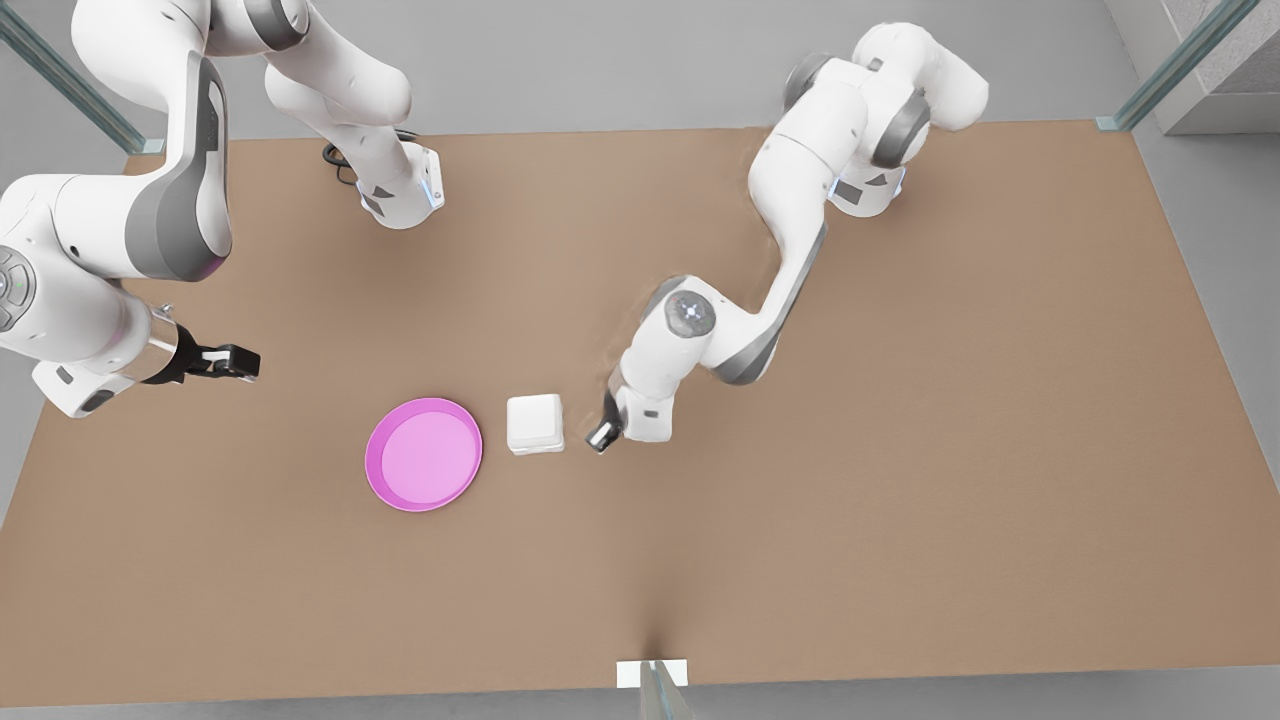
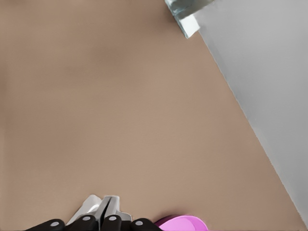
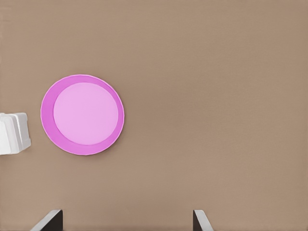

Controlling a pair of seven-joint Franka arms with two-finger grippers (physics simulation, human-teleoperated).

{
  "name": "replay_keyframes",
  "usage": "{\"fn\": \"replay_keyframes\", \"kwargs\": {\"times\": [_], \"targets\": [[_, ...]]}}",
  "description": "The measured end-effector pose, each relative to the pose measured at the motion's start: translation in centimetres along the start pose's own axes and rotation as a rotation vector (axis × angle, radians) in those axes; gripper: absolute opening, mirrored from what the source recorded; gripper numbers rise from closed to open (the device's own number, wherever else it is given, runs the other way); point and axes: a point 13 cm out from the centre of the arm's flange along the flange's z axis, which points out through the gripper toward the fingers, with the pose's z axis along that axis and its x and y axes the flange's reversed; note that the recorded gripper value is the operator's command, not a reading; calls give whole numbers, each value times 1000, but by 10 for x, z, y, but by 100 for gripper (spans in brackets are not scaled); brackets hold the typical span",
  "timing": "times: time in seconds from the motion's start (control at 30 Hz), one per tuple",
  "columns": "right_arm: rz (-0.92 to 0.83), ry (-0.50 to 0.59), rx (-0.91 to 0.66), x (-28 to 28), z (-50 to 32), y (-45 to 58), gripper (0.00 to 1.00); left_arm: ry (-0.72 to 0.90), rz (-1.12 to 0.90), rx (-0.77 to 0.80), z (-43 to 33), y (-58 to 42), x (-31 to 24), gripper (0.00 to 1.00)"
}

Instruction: Pack egg into the box and close the box lid

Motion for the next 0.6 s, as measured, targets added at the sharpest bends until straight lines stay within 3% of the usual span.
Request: {"fn": "replay_keyframes", "kwargs": {"times": [0.03, 0.07, 0.1, 0.13, 0.2, 0.23, 0.37, 0.6], "targets": [[-1, 0, 0, 0, 0, 0, 100, -64, -78, -39, -48, 8, -129, 56], [-3, 0, 0, 0, 0, 0, 100, -124, -106, -111, -92, 38, -225, 100], [-5, 0, 0, 0, 0, 0, 100, -161, -97, -169, -149, 59, -276, 100], [-8, 0, 0, 0, 0, 1, 100, -177, -53, -191, -221, 66, -292, 100], [-12, 0, 0, 0, 0, 2, 100, -205, 60, -216, -370, 93, -298, 100], [-14, 0, 0, 0, 0, 2, 100, -192, 124, -264, -405, 121, -286, 100], [-13, 3, -5, 0, 1, 0, 100, -101, 364, -478, -404, 190, -264, 100], [2, 43, -13, -9, 27, -14, 100, 10, 653, -595, -410, 219, -264, 100]]}}
